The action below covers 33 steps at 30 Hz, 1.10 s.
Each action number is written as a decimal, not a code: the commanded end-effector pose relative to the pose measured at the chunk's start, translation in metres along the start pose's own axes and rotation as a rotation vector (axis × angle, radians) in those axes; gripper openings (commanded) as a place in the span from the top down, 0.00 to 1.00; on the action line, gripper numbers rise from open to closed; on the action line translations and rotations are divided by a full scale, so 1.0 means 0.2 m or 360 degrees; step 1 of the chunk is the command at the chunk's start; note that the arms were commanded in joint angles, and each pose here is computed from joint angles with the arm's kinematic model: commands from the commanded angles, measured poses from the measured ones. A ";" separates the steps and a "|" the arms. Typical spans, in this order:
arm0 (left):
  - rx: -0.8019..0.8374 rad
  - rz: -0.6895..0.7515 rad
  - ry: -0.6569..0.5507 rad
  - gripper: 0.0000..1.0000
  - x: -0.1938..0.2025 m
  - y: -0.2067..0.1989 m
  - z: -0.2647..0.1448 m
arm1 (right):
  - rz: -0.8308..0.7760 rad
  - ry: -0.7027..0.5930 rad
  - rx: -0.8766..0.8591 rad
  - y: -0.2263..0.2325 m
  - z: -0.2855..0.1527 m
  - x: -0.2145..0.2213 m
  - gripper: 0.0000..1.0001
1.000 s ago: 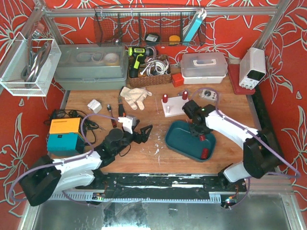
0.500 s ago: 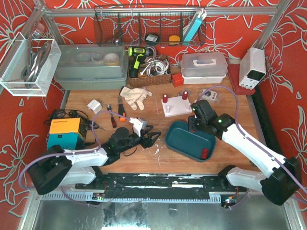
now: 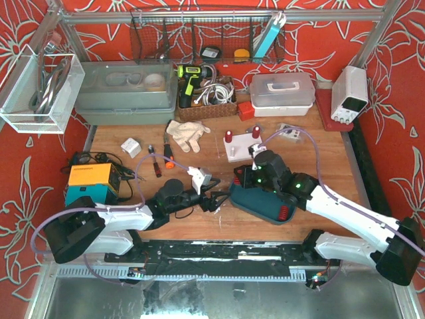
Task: Install the large spring
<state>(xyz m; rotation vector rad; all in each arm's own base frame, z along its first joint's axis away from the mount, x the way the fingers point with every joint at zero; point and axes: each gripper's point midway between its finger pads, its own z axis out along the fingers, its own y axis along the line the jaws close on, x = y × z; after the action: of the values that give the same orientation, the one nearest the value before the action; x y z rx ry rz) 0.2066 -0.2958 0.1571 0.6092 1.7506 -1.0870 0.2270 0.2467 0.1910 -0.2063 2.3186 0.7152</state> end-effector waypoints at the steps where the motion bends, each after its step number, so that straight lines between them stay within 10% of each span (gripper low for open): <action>1: 0.0059 0.0057 -0.0069 0.22 -0.09 -0.05 0.03 | 0.0022 -0.0084 -0.0137 0.18 0.01 -0.06 1.00; 15: 0.0085 0.0082 -0.0052 0.30 -0.09 -0.07 0.03 | -0.0084 -0.0042 -0.0211 0.41 0.03 0.04 1.00; 24: 0.0175 0.0277 -0.0204 0.97 -0.12 -0.13 -0.06 | -0.0218 0.0078 -0.0152 0.37 0.01 0.11 0.92; 33: 0.0170 0.0562 -0.0242 1.00 -0.09 -0.18 -0.09 | -0.0340 0.0237 -0.0103 0.33 -0.02 0.17 0.56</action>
<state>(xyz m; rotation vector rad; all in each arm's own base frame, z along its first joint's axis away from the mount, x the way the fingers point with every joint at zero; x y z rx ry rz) 0.1900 -0.2962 0.1717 0.7703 1.5531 -0.9933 0.1709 0.3118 0.2009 -0.5429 2.3453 0.7662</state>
